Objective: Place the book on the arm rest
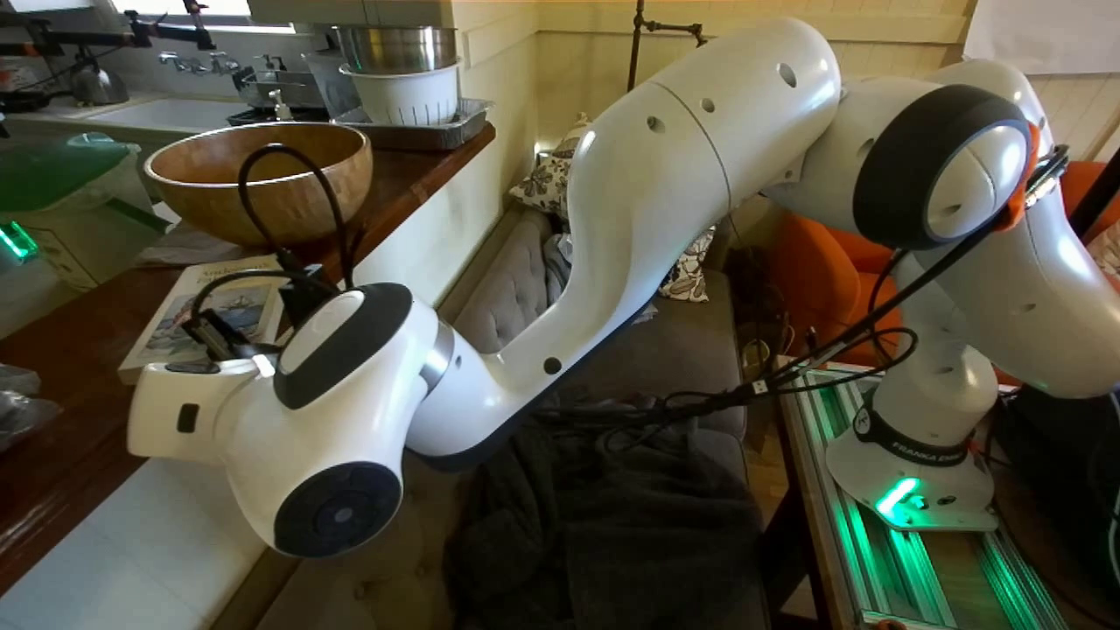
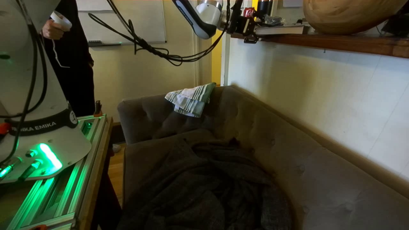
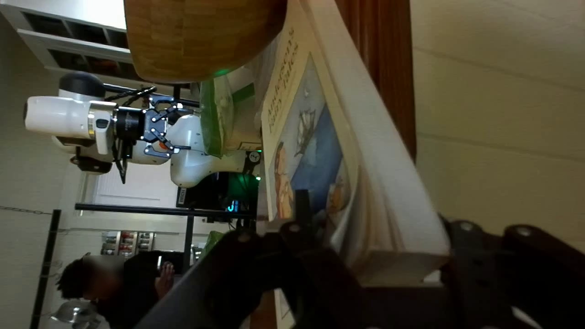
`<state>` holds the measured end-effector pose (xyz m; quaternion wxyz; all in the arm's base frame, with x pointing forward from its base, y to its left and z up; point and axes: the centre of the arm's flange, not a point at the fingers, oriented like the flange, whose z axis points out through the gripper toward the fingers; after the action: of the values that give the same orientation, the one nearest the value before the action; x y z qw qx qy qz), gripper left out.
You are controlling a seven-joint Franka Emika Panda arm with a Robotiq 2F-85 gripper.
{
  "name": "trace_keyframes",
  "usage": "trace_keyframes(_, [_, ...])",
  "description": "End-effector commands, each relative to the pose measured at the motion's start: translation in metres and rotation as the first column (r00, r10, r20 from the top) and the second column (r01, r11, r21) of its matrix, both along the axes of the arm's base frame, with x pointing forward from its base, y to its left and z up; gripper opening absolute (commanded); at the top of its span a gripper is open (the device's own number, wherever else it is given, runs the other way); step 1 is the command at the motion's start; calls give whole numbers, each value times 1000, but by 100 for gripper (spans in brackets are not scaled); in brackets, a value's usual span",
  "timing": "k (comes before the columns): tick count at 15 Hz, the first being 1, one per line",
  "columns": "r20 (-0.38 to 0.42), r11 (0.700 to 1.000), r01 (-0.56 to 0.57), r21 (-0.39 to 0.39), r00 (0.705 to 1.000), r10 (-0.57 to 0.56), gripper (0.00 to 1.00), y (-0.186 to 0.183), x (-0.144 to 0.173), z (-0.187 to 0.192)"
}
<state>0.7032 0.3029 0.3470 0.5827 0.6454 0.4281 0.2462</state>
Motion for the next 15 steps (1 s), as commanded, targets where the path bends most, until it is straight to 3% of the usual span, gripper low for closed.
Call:
trace_keyframes(1, [4, 999, 20, -28, 1000, -20, 20, -1, -17, 19])
trace_keyframes(3, [30, 999, 38, -38, 999, -37, 4, -6, -28, 33])
trace_keyframes(9, [75, 996, 66, -55, 995, -62, 6, -13, -66, 79])
trace_keyframes(15, [143, 1000, -9, 21, 990, 6, 6, 4, -101, 139])
